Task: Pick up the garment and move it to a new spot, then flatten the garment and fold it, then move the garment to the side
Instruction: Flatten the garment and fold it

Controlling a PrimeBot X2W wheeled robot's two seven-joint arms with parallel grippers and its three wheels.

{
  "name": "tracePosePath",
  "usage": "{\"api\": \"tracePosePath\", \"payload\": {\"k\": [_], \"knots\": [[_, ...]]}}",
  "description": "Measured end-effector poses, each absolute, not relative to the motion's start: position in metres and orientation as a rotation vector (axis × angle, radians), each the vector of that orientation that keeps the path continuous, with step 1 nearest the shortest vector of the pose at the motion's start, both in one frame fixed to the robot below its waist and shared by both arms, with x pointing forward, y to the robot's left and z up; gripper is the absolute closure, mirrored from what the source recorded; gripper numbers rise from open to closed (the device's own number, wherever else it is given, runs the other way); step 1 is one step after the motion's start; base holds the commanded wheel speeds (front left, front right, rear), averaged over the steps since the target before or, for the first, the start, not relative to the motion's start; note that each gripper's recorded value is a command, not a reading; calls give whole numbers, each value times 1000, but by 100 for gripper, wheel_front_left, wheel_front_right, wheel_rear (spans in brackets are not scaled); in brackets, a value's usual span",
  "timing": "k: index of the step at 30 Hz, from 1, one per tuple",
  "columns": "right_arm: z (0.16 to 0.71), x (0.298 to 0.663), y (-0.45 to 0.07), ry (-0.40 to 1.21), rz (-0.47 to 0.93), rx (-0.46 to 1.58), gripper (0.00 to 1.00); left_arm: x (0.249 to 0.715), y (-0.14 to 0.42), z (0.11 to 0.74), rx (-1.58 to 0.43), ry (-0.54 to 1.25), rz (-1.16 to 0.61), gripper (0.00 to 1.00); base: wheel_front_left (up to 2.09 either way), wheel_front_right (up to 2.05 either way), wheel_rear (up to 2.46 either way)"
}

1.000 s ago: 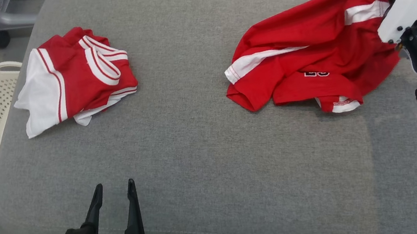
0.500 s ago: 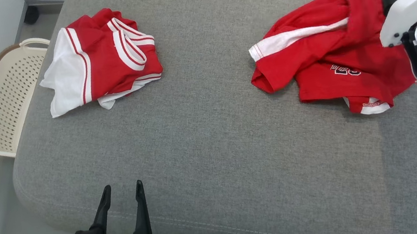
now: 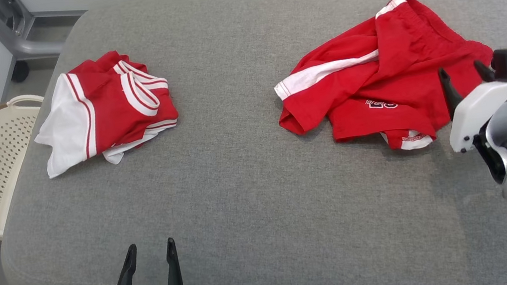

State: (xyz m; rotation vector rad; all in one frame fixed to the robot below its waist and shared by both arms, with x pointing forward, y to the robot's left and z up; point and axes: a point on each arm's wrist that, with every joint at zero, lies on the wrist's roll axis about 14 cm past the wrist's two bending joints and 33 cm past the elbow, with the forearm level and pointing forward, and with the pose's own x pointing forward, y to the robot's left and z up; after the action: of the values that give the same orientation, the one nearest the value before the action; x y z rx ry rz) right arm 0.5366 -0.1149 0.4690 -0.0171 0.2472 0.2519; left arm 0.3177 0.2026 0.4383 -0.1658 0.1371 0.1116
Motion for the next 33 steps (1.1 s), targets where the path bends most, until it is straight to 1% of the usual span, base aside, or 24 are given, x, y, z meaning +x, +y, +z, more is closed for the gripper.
{"api": "tracePosePath", "payload": {"k": [5,9,15,21,22,26,33], "knots": [[451,515,-111,297,271,-18,0,320,200,441,-167,128,102,0,0,0,0],[445,501,-103,298,298,-15,0,320,201,442,-168,125,106,0,0,0,0],[461,485,-100,191,302,0,0,315,200,440,-174,129,112,0,0,0,0],[482,457,-109,57,254,29,0,306,201,441,-183,120,122,0,0,0,0],[489,446,-114,25,236,37,0,304,202,443,-185,111,124,0,0,0,0],[497,426,-129,-16,196,41,0,301,204,447,-185,96,130,0,0,0,0],[498,394,-147,-33,152,87,0,297,203,452,-186,79,123,0,0,0,0]]}}
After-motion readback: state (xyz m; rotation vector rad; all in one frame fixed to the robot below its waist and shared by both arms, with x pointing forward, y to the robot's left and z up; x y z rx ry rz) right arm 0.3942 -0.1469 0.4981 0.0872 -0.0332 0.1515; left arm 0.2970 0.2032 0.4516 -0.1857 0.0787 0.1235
